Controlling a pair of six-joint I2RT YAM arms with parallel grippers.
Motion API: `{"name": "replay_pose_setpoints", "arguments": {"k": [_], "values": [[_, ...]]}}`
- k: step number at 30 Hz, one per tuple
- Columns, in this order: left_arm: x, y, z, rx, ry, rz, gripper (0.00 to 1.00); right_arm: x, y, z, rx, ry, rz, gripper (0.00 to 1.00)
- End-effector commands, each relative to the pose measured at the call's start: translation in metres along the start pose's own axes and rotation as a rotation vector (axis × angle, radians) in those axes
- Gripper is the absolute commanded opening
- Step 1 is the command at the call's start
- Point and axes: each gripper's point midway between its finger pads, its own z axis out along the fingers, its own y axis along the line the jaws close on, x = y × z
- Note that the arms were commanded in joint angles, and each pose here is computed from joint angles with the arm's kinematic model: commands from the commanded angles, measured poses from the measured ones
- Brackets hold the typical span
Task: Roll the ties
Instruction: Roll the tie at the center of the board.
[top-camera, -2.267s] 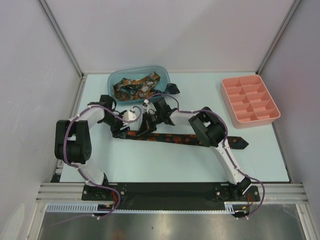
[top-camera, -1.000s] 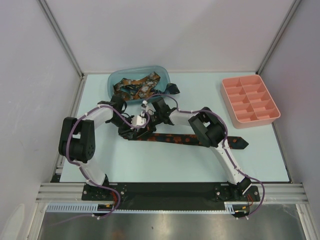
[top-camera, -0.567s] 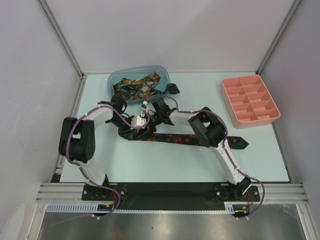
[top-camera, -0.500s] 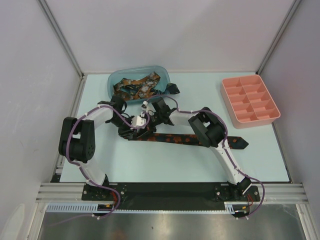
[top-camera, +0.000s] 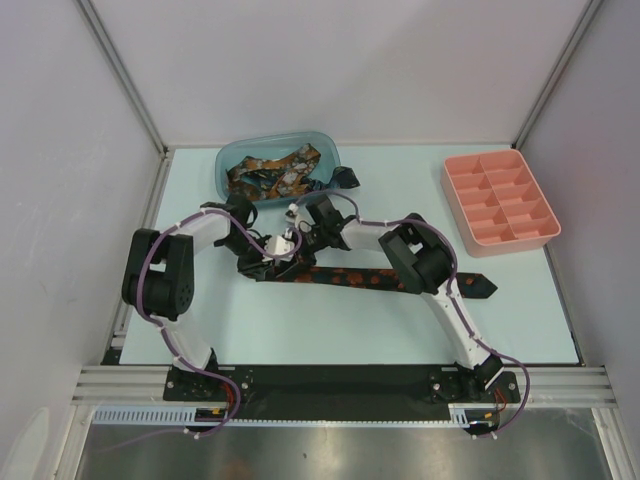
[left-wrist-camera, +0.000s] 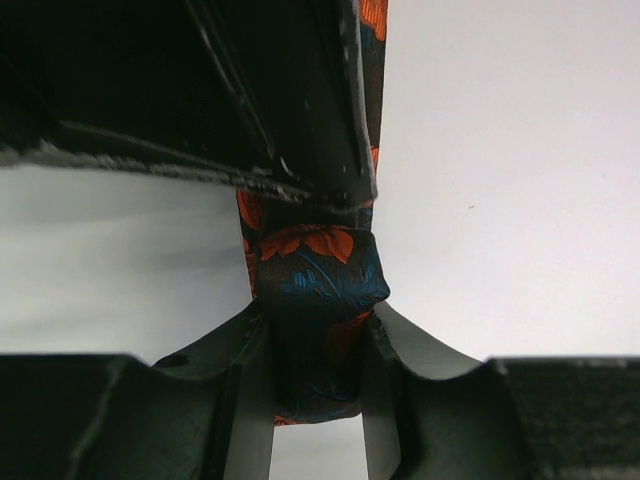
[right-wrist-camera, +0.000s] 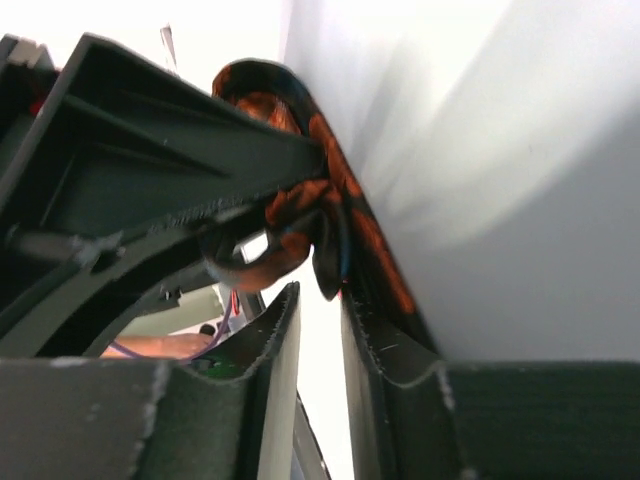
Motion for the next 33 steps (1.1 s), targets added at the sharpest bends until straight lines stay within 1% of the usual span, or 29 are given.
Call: {"name": "replay_pose_setpoints", "arguments": {"k": [1, 2, 4, 5, 9, 11, 20, 24, 28, 33], "values": [[0.009, -0.003, 0.003, 0.038, 0.048, 0.044, 0.36, -0.008, 0.034, -0.036, -0.019, -0.025, -0.071, 0.31], [0.009, -0.003, 0.003, 0.04, 0.05, 0.048, 0.37, -0.008, 0.035, -0.04, -0.023, -0.027, -0.068, 0.35], [0.01, -0.003, 0.004, 0.042, 0.053, 0.051, 0.36, -0.011, 0.045, -0.05, -0.033, -0.042, -0.087, 0.39], [0.011, -0.005, 0.004, 0.047, 0.055, 0.05, 0.37, -0.012, 0.049, -0.052, -0.043, -0.047, -0.088, 0.43], [0.009, -0.002, 0.004, 0.042, 0.052, 0.053, 0.37, -0.02, 0.061, -0.05, -0.072, -0.076, -0.06, 0.5], [0.009, -0.002, 0.004, 0.041, 0.049, 0.049, 0.37, -0.02, 0.056, -0.041, -0.08, -0.066, -0.006, 0.5], [0.007, -0.002, 0.004, 0.026, 0.036, 0.044, 0.38, -0.02, 0.053, -0.023, -0.106, -0.069, 0.032, 0.49], [0.007, -0.003, 0.006, 0.025, 0.033, 0.038, 0.38, -0.018, 0.046, -0.013, -0.099, -0.06, 0.057, 0.47], [0.007, -0.002, 0.006, 0.02, 0.034, 0.038, 0.38, -0.016, 0.041, -0.014, -0.102, -0.064, 0.081, 0.44], [0.009, -0.005, 0.007, 0.025, 0.036, 0.038, 0.38, -0.013, 0.038, -0.017, -0.103, -0.078, 0.09, 0.44]]}}
